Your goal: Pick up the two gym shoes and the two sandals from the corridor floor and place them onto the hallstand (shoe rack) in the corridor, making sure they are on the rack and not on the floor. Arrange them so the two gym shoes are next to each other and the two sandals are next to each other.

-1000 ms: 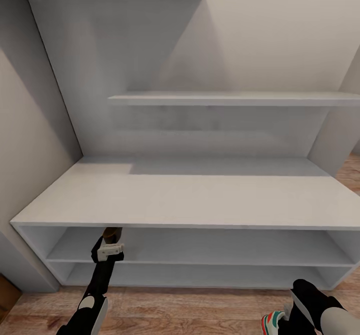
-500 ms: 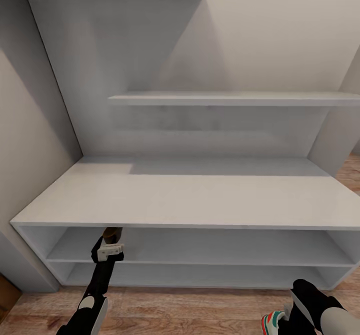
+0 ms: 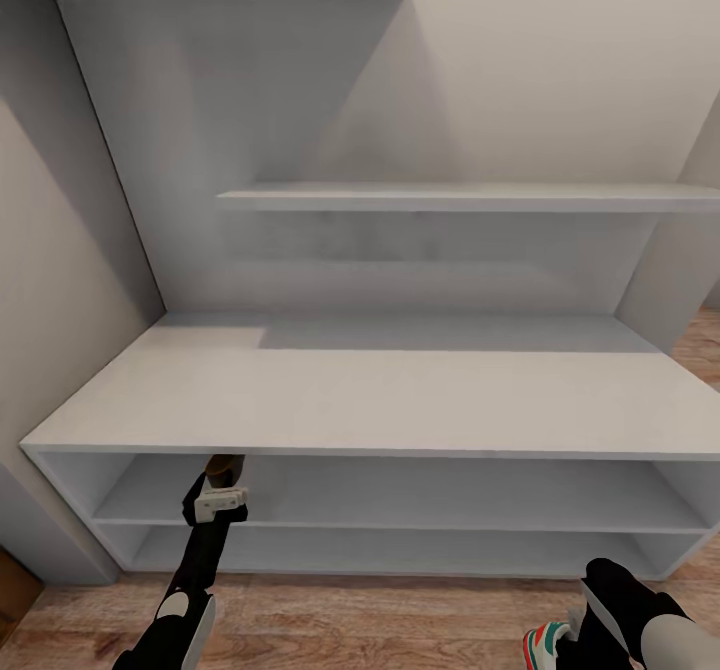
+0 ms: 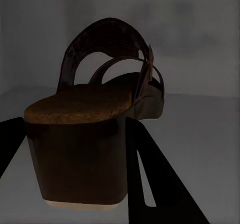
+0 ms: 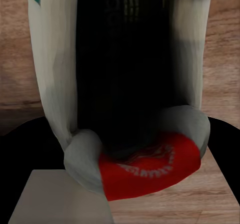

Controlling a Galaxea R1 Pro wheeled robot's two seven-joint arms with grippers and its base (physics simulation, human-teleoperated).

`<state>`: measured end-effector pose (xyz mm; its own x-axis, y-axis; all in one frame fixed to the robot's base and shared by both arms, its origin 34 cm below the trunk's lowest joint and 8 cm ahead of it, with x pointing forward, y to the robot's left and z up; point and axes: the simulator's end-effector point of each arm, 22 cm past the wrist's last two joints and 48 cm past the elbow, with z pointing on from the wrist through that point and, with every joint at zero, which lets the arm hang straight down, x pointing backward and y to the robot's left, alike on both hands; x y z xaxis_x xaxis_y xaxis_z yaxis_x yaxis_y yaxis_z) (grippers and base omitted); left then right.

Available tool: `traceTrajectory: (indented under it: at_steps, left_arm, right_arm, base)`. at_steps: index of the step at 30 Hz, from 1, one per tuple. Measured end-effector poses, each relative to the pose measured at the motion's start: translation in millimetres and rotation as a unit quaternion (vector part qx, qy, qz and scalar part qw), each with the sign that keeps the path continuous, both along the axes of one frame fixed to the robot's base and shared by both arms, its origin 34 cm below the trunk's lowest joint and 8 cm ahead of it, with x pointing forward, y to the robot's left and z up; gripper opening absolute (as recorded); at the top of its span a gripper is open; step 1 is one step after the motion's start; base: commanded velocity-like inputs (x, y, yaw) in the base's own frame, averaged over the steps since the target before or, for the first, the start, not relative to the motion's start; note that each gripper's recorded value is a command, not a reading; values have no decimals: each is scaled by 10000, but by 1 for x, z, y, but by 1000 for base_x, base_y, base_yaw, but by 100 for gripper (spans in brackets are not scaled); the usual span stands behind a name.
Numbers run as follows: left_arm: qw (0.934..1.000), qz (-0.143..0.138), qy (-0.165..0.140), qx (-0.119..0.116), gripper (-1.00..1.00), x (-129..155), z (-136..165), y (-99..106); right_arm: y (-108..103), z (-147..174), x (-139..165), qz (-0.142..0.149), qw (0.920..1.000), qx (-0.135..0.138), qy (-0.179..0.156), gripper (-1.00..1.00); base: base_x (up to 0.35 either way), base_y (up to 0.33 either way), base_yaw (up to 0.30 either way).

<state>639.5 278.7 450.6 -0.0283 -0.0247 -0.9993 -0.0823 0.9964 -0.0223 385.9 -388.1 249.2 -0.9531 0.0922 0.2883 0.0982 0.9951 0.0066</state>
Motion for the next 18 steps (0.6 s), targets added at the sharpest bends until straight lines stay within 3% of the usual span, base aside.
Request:
traceTrajectory:
  at_steps: [18]
  left_arm:
    - [10000, 0, -2, 0, -100, 0, 0, 0]
  right_arm:
    - [0, 0, 0, 0, 10000, 0, 0, -100]
  base:
    - [79, 0, 0]
